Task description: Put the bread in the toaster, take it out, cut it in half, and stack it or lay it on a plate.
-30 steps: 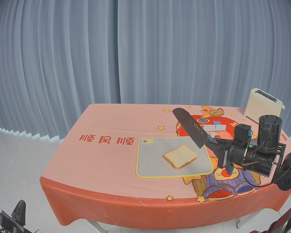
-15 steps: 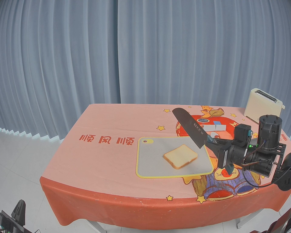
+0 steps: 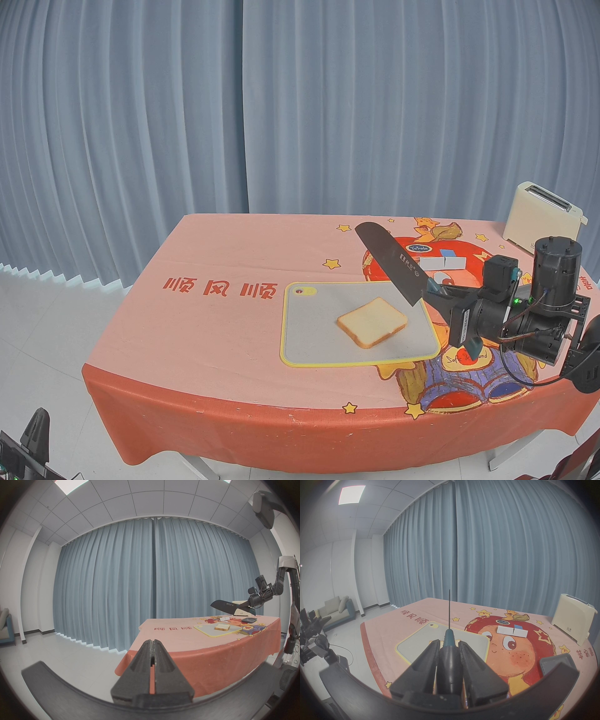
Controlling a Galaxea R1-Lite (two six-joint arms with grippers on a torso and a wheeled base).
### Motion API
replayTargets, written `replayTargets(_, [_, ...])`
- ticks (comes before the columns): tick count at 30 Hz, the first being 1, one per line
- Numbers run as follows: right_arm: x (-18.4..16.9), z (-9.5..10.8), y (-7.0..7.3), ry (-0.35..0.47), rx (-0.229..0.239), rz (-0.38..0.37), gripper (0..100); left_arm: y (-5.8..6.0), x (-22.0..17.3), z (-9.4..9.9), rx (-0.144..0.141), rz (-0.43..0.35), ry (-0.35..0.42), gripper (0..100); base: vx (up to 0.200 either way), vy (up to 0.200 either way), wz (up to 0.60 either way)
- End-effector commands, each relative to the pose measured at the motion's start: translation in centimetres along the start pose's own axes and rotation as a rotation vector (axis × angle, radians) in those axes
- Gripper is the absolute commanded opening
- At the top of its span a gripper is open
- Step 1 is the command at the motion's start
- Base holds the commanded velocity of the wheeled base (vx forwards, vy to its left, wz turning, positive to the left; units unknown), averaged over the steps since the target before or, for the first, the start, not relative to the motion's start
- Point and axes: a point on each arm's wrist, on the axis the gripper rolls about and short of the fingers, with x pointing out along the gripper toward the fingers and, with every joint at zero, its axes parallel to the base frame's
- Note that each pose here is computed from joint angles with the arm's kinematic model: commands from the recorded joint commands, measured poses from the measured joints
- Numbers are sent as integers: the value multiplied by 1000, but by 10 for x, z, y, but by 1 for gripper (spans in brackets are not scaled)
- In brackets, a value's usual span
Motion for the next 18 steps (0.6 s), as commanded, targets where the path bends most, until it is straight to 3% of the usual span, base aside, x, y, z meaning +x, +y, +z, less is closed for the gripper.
replayTargets(1, [0,0,0,0,0,0,0,0,1,5,-1,1,-80,0,0,0,0])
replayTargets(3, [0,0,0,0,-2,0,0,0,0,10,1,2,-128,0,0,0,0])
replayTargets(13, [-4,3,0,-14,-4,1,0,0,0,10,11,1,-133,0,0,0,0])
replayTargets(18, [-5,4,0,-19,-6,1,0,0,-2,15,28,-1,-202,0,0,0,0])
